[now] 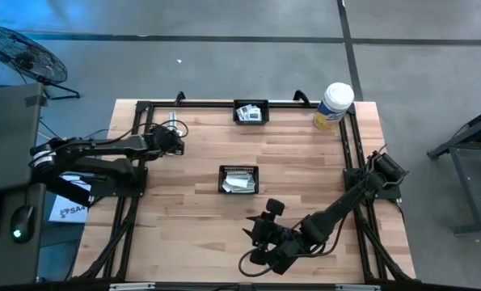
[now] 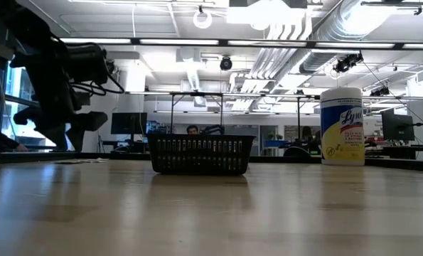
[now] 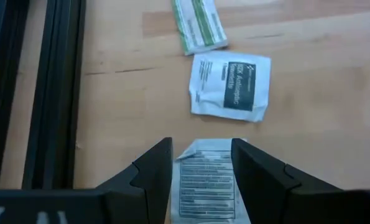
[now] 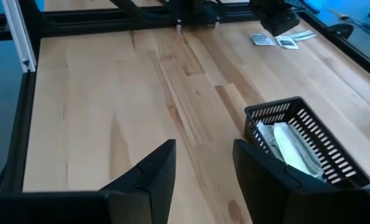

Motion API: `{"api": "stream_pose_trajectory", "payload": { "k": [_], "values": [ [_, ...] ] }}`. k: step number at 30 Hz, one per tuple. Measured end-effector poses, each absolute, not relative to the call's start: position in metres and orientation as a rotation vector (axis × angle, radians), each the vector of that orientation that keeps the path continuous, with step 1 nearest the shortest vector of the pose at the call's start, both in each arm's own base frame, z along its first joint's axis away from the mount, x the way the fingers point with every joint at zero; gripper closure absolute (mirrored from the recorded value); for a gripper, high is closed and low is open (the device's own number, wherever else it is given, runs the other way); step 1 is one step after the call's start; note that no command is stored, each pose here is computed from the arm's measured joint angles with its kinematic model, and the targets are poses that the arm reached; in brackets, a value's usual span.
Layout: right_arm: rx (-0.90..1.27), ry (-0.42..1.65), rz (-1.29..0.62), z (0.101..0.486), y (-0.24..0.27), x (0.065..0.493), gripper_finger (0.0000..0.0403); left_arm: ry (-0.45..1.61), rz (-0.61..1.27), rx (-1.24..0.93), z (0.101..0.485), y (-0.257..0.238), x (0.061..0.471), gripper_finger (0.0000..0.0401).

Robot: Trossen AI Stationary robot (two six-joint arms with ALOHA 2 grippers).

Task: Pick & Place First Aid Supplies
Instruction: Put the towelette pack into the top black basket

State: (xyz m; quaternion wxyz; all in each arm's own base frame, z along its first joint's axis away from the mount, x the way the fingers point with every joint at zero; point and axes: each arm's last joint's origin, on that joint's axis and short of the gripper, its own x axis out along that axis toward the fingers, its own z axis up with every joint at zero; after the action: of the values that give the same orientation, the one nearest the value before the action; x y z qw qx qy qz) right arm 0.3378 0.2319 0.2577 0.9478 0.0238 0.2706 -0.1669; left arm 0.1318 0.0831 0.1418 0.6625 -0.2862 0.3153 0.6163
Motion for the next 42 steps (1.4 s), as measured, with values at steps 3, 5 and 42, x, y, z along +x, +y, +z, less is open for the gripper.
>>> {"api": "stream_pose_trajectory", "payload": {
  "k": [3, 5, 42],
  "values": [
    [0.048, 0.550, -0.341, 0.258, 0.232, 0.338, 0.0249, 0.740, 1.417, -0.650, 0.137, 0.086, 0.131, 0.0240],
    [0.051, 0.548, -0.345, 0.258, 0.232, 0.338, 0.0249, 0.761, 1.446, -0.652, 0.133, 0.089, 0.130, 0.0240],
    [0.049, 0.537, -0.360, 0.258, 0.232, 0.337, 0.0249, 1.013, 0.818, -0.379, 0.130, 0.042, 0.162, 0.0240]
  ]
}}
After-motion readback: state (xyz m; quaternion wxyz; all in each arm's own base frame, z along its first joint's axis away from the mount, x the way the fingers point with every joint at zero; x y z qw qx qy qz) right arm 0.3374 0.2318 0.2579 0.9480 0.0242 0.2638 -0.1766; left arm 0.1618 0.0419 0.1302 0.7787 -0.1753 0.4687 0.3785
